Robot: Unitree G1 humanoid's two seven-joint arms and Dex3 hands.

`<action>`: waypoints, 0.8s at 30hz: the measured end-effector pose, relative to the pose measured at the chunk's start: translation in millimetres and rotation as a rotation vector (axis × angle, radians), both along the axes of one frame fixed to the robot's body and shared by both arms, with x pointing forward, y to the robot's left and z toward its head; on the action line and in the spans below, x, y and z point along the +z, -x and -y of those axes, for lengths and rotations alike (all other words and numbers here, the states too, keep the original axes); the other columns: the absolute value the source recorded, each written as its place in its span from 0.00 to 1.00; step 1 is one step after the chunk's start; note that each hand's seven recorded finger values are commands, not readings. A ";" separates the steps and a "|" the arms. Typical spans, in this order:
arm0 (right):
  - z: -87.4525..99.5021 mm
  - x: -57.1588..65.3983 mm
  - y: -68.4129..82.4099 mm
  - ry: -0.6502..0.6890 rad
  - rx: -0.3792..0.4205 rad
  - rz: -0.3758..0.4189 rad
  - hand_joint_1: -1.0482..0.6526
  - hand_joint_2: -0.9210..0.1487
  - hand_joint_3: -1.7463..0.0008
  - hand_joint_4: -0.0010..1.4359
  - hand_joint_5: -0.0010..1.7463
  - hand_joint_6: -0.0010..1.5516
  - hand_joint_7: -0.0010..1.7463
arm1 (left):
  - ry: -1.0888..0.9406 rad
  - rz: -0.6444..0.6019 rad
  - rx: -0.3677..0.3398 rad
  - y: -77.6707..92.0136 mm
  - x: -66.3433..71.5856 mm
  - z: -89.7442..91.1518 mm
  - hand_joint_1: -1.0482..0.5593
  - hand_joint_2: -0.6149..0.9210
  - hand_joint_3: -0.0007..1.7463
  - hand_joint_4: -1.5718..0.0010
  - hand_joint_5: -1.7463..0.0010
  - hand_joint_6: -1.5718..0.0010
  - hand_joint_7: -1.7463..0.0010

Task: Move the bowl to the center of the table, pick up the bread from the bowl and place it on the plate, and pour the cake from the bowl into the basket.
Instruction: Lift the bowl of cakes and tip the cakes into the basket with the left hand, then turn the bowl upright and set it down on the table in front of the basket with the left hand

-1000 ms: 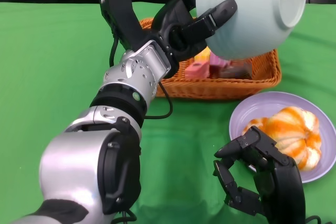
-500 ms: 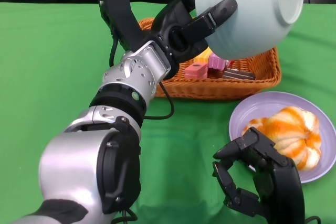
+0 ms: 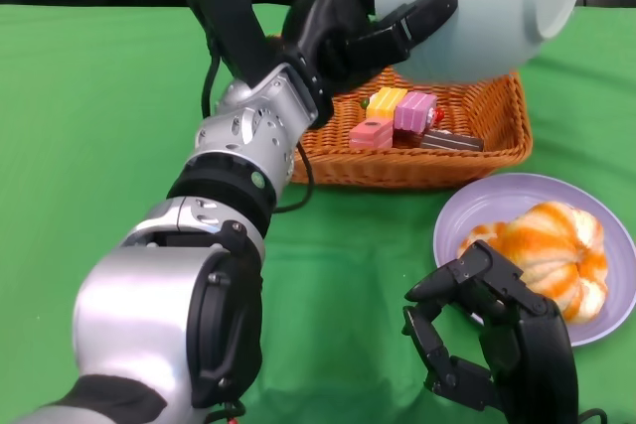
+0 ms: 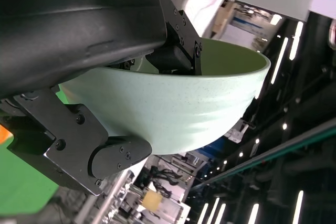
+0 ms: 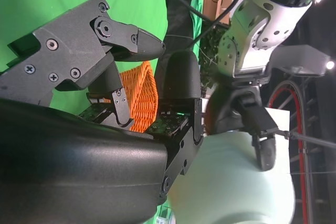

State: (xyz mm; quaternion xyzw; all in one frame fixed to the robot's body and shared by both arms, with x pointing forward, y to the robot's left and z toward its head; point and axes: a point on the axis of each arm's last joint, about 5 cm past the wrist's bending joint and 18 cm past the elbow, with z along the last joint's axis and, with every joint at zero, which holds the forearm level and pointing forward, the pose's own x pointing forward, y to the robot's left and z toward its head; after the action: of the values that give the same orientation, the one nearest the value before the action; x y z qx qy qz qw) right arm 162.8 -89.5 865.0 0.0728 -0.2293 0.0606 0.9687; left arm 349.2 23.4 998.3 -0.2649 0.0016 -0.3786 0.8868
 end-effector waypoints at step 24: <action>10.0 17.3 -8.5 0.007 -0.039 0.032 0.44 0.31 0.56 0.49 0.87 0.40 0.75 | -0.195 0.669 0.275 5.7 19.0 -19.8 0.61 0.84 0.54 0.53 0.08 0.52 0.22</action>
State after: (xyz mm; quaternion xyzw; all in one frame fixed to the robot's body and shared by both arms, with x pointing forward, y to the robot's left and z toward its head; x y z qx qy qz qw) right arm 171.3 -99.5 882.2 0.0638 -0.2461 0.0439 0.9661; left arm 343.5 43.2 1017.3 -0.0389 -0.2876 -0.3199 0.9019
